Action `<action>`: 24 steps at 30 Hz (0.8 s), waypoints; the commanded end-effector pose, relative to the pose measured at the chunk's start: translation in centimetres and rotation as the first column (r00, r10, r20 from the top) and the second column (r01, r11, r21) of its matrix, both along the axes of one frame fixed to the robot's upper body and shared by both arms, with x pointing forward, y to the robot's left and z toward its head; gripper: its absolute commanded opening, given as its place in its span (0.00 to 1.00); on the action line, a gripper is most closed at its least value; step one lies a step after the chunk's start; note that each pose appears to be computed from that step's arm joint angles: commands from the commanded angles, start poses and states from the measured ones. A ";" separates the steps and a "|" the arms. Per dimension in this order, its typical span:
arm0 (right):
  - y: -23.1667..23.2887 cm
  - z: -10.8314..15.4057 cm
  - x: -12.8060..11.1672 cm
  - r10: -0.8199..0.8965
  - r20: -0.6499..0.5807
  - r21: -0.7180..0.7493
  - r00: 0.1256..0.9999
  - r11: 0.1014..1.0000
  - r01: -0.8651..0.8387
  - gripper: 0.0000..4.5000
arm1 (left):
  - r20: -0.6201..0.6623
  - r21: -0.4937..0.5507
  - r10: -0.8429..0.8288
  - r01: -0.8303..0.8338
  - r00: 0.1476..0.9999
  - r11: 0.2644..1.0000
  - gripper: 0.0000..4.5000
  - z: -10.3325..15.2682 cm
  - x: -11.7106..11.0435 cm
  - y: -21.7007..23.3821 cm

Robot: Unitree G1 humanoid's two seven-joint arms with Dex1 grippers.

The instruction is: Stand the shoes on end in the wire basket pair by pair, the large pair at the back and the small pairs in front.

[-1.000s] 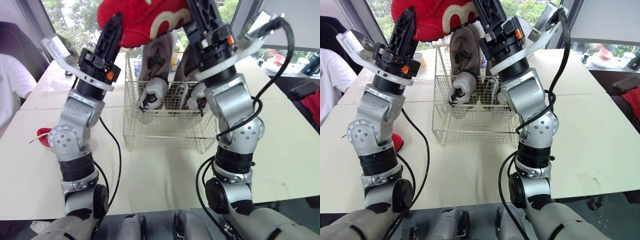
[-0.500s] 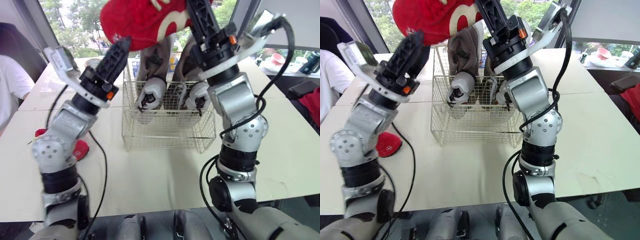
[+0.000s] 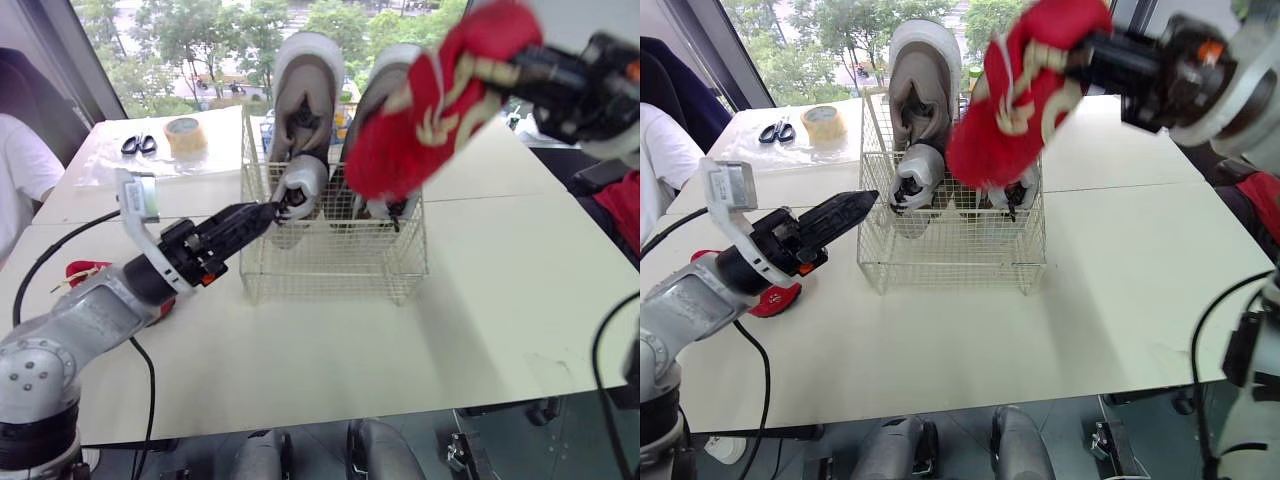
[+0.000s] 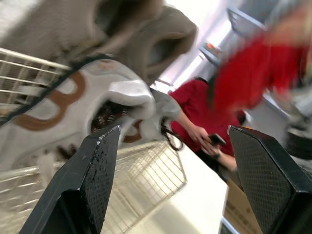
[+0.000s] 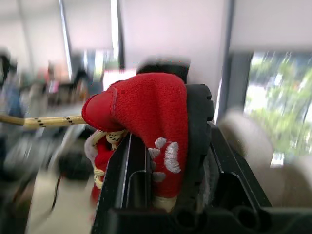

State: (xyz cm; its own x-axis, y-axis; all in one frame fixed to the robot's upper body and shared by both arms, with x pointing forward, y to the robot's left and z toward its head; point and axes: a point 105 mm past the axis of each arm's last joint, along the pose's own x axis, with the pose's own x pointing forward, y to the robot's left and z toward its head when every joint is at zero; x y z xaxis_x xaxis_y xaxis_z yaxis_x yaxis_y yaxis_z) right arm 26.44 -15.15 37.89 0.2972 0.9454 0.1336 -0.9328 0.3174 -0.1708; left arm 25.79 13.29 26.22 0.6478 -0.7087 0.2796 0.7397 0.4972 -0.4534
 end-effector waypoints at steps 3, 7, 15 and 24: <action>0.5 -2.7 -0.3 0.038 -0.011 -0.176 0.999 0.984 -0.039 0.21 | 0.001 0.035 -0.030 0.030 1.000 0.999 0.80 -1.1 -0.7 -1.4; 0.4 -4.5 0.6 0.018 0.011 -0.243 1.000 0.970 -0.015 0.21 | 0.002 0.019 -0.039 0.039 0.999 0.999 0.80 -0.9 -0.7 -1.4; 0.0 -7.7 2.4 0.001 0.097 -0.370 0.995 0.928 0.035 0.21 | 0.008 0.026 -0.037 0.037 0.999 0.999 0.80 -0.4 -0.7 -0.9; -1.1 -10.7 3.7 -0.013 0.024 -0.368 1.000 0.930 0.021 0.46 | 0.001 0.023 -0.037 0.037 0.999 0.999 0.82 -0.4 -0.5 -0.6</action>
State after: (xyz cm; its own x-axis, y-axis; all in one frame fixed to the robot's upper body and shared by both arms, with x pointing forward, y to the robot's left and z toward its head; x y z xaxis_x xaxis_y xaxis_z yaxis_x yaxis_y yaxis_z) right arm 30.14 -15.85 26.38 0.2981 0.9258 -0.2326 -0.9371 0.2374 -0.2561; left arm 25.56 12.35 24.76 0.6319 -0.7424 0.2226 0.7385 0.4895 -0.4637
